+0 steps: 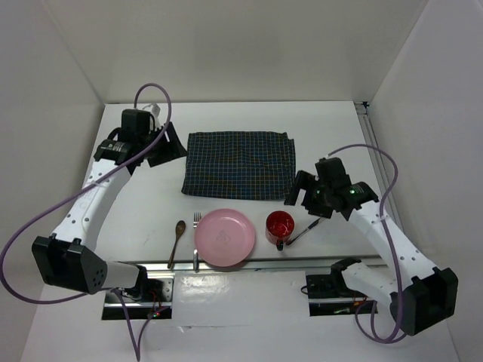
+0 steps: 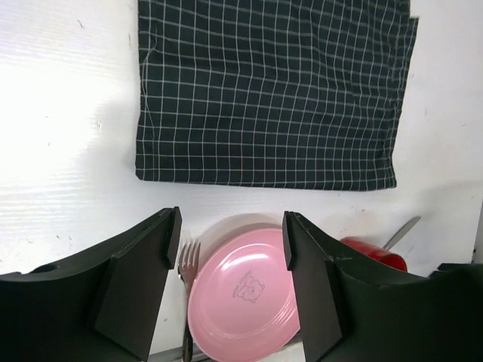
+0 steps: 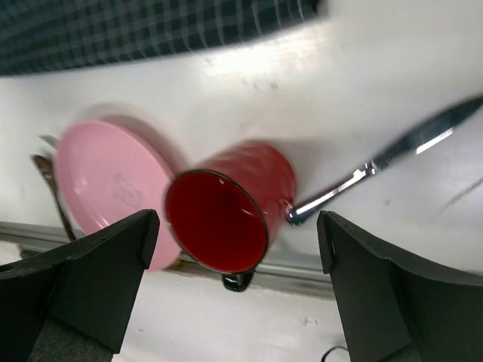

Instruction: Set the dinner table for one person

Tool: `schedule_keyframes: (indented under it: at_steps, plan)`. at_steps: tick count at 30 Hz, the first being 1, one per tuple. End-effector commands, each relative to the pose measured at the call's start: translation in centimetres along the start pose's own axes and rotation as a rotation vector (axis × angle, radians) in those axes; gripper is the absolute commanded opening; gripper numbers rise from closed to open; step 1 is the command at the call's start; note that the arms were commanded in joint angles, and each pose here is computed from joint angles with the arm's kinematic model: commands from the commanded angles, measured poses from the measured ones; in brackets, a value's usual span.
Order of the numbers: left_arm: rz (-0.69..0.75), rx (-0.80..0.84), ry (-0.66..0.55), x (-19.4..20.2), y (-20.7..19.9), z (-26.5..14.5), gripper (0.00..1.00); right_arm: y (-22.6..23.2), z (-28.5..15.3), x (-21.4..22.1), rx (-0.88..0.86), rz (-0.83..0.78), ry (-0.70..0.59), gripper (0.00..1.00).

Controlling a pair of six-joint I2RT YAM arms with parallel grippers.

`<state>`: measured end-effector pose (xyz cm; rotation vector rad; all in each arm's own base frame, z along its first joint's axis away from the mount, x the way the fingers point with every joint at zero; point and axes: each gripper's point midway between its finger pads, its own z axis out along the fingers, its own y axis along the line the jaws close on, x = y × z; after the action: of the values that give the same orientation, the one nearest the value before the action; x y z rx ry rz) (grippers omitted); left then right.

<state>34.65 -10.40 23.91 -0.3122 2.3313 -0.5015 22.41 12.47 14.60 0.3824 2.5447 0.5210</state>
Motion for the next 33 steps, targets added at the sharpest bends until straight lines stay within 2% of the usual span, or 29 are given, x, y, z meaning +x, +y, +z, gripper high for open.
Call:
schedule_keyframes:
  at_steps: [1,9,12,17,18,21,22,24,28,29,31,32,33]
  plan:
    - [0.048,0.027,0.046,1.1,-0.3,1.1,0.73,-1.3,0.6,4.1,0.061,0.059,0.121,0.99]
    - [0.068,0.028,0.074,2.6,-0.3,1.0,0.73,-1.1,3.5,6.5,0.068,0.048,0.17,0.89]
    - [0.078,0.02,0.07,2.5,-0.2,1.0,0.73,-1.6,4.7,7.4,0.106,0.064,0.184,0.78]
    - [0.087,0.02,0.07,2.5,-0.1,1.0,0.72,-1.9,5.2,7.2,0.153,0.078,0.146,0.56]
    - [0.087,0.02,0.07,2.5,-0.1,1.0,0.72,-1.5,5.2,6.9,0.146,0.087,0.139,0.45]
    - [0.086,0.016,0.078,2.7,0.0,1.3,0.72,-1.3,4.2,5.2,0.164,0.095,0.075,0.24]
    - [0.085,0.015,0.079,2.5,-0.1,1.5,0.72,-1.5,3.6,5.0,0.18,0.093,0.067,0.11]
    - [0.087,0.028,0.074,2.2,-0.5,1.3,0.72,-0.7,2.6,3.0,0.186,0.091,0.008,0.0]
    - [0.085,0.073,0.097,2.5,-1.2,1.5,0.72,1.2,1.0,-1.1,0.204,0.006,-0.083,0.0]
    - [0.083,0.076,0.112,3.0,-1.1,1.6,0.72,2.9,0.1,-3.7,0.177,-0.001,-0.136,0.0]
    - [0.092,0.099,0.112,3.3,-1.6,1.4,0.72,3.1,1.8,-6.1,0.233,-0.07,-0.123,0.0]
    - [0.09,0.095,0.12,3.6,-1.4,1.6,0.72,4.3,1.3,-9.6,0.218,-0.059,-0.176,0.0]
    - [0.096,0.099,0.125,4.0,-1.6,1.7,0.72,4.6,1.9,-11.2,0.231,-0.071,-0.181,0.0]
